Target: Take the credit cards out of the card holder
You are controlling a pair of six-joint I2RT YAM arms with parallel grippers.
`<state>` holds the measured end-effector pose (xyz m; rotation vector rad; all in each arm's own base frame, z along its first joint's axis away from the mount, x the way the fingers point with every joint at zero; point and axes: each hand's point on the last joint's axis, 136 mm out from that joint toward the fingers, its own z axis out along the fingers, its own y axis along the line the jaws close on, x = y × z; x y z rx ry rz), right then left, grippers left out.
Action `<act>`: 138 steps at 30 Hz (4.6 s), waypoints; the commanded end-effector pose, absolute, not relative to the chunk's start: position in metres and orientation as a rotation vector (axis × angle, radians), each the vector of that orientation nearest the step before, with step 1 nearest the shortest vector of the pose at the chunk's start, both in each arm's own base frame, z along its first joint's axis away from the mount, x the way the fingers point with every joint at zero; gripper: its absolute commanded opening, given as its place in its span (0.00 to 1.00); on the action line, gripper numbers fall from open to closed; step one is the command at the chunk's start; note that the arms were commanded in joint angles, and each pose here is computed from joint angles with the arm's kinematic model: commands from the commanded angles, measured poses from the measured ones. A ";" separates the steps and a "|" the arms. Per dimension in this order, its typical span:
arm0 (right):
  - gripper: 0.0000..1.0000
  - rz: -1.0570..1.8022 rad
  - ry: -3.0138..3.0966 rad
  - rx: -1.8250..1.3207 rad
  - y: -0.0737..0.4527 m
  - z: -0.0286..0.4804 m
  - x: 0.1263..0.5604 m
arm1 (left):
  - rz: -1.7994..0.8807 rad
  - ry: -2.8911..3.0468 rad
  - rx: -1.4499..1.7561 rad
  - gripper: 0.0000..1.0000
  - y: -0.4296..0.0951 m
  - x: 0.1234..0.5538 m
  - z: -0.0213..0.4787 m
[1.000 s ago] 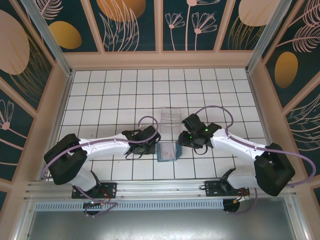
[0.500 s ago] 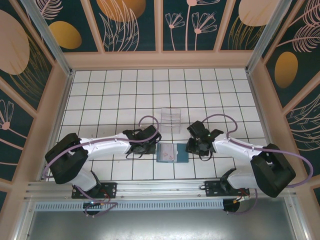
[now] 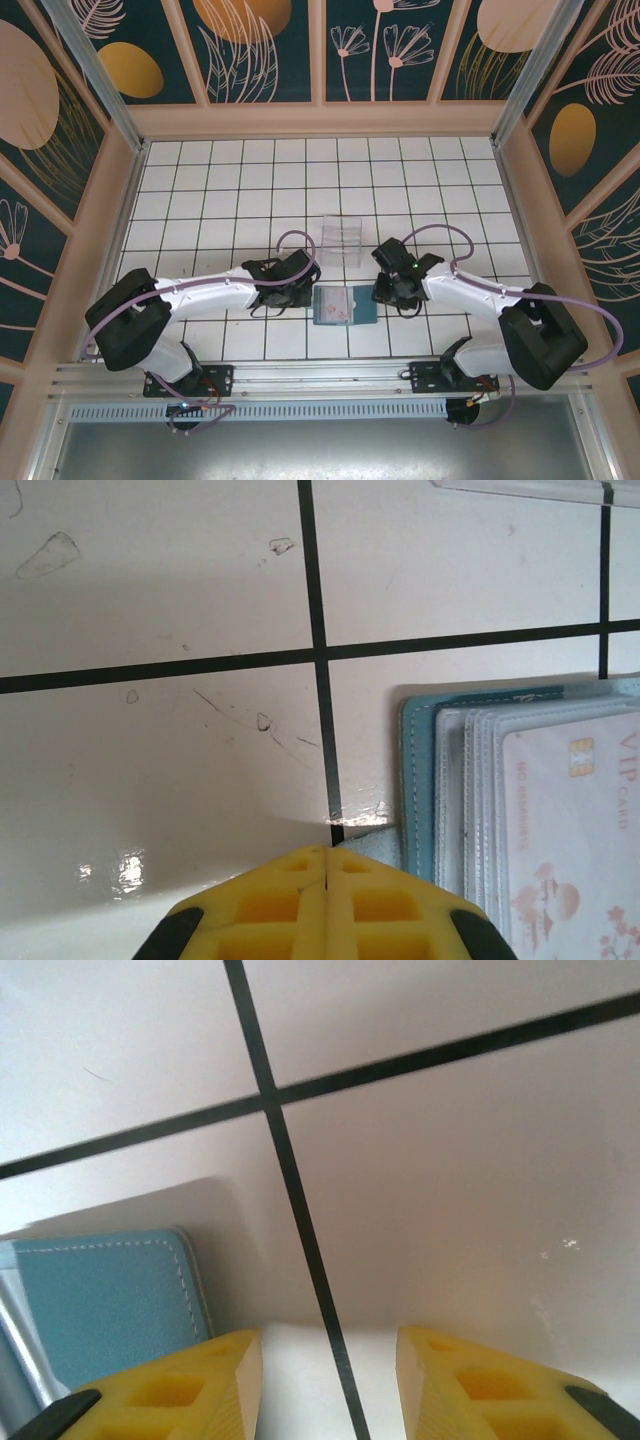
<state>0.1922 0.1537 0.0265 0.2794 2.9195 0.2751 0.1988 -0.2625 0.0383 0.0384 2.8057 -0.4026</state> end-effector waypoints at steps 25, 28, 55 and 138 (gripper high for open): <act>0.41 0.846 2.824 0.085 0.251 0.112 0.203 | -0.485 2.776 0.030 0.00 -0.267 0.200 0.046; 0.40 0.806 2.879 0.084 0.246 0.091 0.197 | -0.480 2.777 0.031 0.00 -0.265 0.199 0.044; 0.14 0.622 3.018 0.118 0.211 0.003 0.169 | -0.348 2.699 -0.045 0.27 -0.250 0.216 0.085; 0.26 1.138 2.767 0.109 0.246 0.050 0.182 | -0.584 2.863 0.173 0.25 -0.299 0.181 0.003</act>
